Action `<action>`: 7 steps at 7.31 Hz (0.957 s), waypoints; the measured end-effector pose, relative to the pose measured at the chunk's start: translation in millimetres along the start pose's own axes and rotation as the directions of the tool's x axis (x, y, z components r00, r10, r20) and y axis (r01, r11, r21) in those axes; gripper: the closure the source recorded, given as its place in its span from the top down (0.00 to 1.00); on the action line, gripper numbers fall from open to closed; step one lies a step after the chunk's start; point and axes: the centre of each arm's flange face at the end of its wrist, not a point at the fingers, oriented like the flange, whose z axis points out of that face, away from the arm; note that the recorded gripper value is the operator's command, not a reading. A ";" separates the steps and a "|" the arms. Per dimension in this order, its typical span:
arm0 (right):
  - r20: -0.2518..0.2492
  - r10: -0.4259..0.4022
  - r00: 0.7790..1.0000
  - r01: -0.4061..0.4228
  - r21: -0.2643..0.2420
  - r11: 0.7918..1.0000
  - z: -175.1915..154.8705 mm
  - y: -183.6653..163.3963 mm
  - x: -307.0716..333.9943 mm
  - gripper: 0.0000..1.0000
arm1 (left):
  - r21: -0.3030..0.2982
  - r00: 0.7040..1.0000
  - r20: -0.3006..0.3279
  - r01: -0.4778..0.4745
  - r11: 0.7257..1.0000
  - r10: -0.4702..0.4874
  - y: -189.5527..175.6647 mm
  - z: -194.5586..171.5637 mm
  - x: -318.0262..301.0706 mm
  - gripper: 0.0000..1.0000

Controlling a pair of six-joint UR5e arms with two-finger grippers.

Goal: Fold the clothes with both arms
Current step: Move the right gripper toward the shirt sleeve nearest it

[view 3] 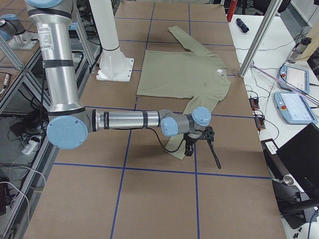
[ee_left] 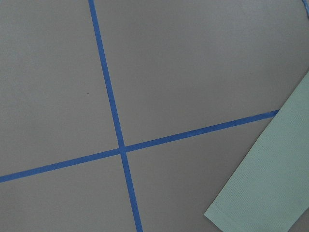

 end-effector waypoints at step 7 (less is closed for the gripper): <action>0.018 0.208 0.978 -0.208 0.018 0.978 58.3 7.4 35.5 0.83 | 0.018 1.000 -0.001 -0.023 1.000 0.023 -0.8 0.1 2.7 1.00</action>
